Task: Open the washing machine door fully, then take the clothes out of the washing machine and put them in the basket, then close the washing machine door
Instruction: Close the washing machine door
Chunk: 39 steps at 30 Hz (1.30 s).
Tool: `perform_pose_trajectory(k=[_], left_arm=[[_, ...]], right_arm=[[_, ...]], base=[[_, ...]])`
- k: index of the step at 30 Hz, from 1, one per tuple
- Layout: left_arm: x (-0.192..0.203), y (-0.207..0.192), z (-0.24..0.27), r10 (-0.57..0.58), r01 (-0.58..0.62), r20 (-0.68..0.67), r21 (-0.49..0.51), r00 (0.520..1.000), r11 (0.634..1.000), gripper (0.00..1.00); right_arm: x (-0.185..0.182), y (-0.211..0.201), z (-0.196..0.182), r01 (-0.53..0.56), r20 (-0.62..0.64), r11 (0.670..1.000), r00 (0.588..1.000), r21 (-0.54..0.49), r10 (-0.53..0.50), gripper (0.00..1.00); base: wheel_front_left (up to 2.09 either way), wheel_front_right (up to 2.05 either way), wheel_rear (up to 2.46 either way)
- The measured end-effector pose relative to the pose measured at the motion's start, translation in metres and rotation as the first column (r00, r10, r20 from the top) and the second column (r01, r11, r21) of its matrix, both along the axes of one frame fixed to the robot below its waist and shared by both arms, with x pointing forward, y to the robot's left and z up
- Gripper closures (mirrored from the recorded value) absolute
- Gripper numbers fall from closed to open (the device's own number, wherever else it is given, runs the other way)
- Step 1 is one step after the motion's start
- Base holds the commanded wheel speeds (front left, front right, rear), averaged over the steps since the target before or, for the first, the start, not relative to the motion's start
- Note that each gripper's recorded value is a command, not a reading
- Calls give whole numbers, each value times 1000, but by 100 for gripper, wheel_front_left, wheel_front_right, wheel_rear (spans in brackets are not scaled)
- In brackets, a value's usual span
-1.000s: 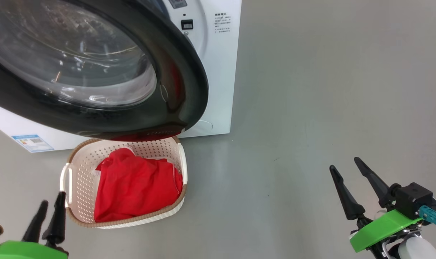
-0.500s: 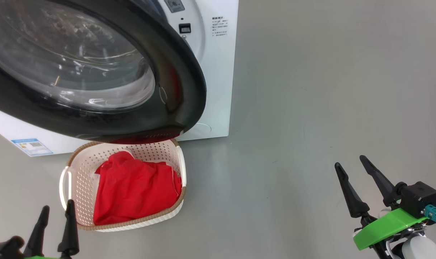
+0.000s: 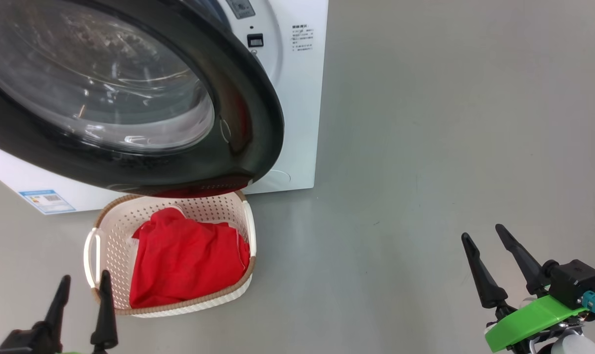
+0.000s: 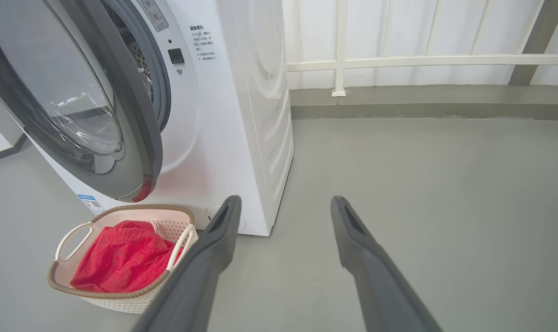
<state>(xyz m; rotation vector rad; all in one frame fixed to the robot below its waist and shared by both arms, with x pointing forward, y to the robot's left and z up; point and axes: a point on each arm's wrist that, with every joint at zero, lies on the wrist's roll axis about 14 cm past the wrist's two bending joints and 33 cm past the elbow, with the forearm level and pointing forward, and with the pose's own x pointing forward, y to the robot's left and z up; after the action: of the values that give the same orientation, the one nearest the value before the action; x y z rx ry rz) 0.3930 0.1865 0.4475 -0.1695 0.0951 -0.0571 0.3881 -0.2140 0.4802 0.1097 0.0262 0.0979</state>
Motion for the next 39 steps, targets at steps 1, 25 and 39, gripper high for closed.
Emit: perform_pose_trajectory(k=[1,25,39], left_arm=[[0,-2,0,-3,3,1,6,1000,1000,0],[-8,3,-4,18,-18,-13,16,1000,1000,0],[-17,16,-1,84,-84,-11,5,996,996,0]], right_arm=[[-1,0,0,0,-1,1000,1000,1,0,0],[12,29,2,-85,13,996,996,13,85,100],[68,125,44,-343,152,939,930,27,335,100]], base=[[0,0,0],[0,0,0],[0,0,0]])
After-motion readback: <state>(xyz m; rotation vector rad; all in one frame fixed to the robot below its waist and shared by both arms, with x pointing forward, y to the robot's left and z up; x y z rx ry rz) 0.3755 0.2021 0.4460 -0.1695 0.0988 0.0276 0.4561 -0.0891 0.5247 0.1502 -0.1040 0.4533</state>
